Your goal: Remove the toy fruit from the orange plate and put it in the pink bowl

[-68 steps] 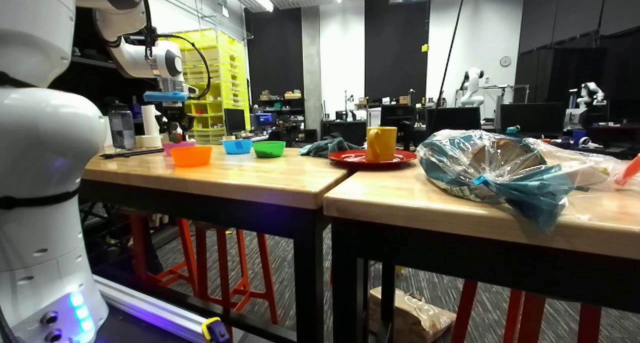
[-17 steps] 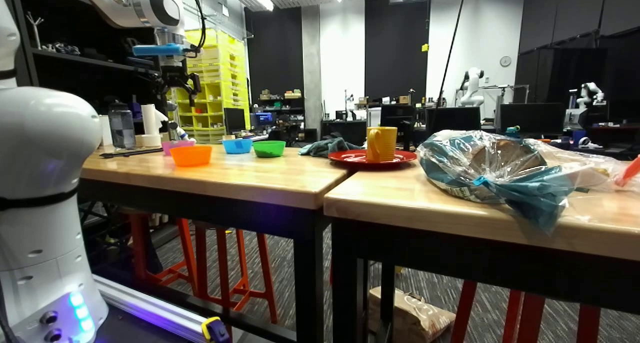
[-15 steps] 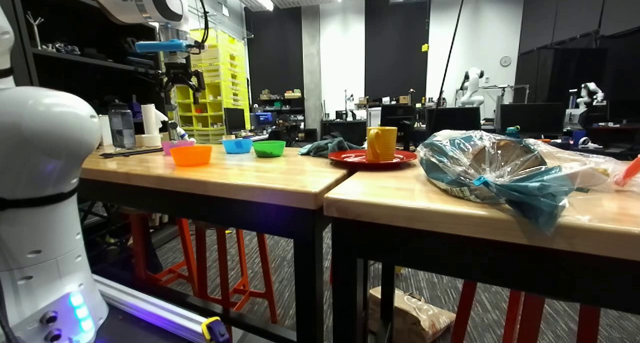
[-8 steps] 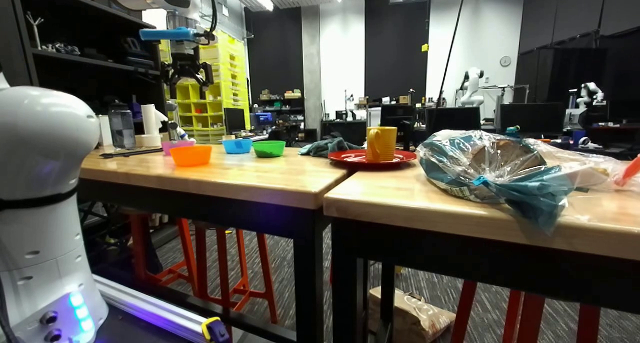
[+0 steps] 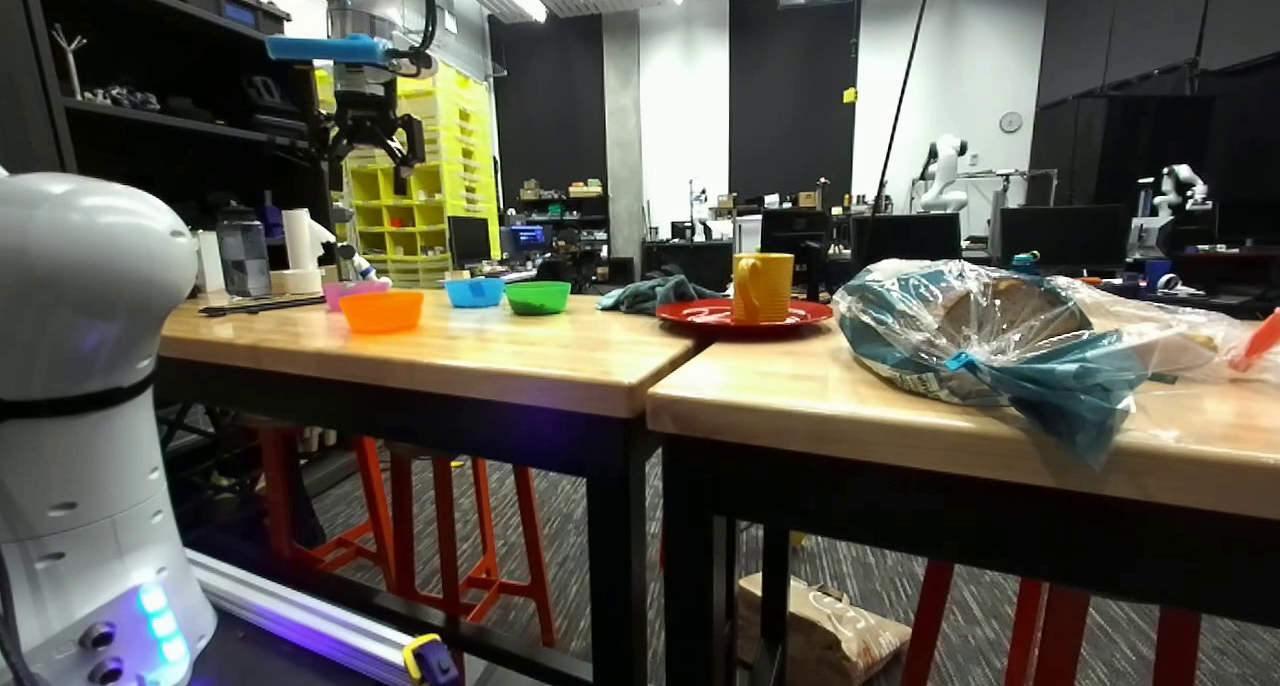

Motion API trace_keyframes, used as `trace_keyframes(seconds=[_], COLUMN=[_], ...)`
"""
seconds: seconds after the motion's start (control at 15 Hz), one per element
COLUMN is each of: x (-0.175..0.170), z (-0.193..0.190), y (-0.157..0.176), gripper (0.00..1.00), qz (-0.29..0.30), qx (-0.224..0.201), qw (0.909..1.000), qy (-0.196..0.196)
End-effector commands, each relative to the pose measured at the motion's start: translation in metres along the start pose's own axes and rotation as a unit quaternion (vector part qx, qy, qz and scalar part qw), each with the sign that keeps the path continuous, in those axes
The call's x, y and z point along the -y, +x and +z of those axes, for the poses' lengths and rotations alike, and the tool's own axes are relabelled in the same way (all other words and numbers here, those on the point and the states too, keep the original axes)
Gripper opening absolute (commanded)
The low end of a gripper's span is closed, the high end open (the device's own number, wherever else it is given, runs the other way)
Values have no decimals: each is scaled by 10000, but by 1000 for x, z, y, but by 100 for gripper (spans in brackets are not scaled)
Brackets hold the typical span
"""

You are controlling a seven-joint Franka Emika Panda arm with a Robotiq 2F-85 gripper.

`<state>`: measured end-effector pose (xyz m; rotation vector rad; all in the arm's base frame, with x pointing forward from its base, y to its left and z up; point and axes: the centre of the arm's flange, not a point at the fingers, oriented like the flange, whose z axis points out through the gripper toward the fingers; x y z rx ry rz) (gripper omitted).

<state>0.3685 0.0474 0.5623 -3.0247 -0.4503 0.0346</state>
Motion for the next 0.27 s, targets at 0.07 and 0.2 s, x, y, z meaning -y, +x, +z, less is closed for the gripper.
trace_keyframes(seconds=[0.07,0.2], x=[1,0], z=[3,5], y=[-45,-60], gripper=[100,100], qz=[-181,-237], qx=[-32,26], qw=[9998,9997], qy=[9,-46])
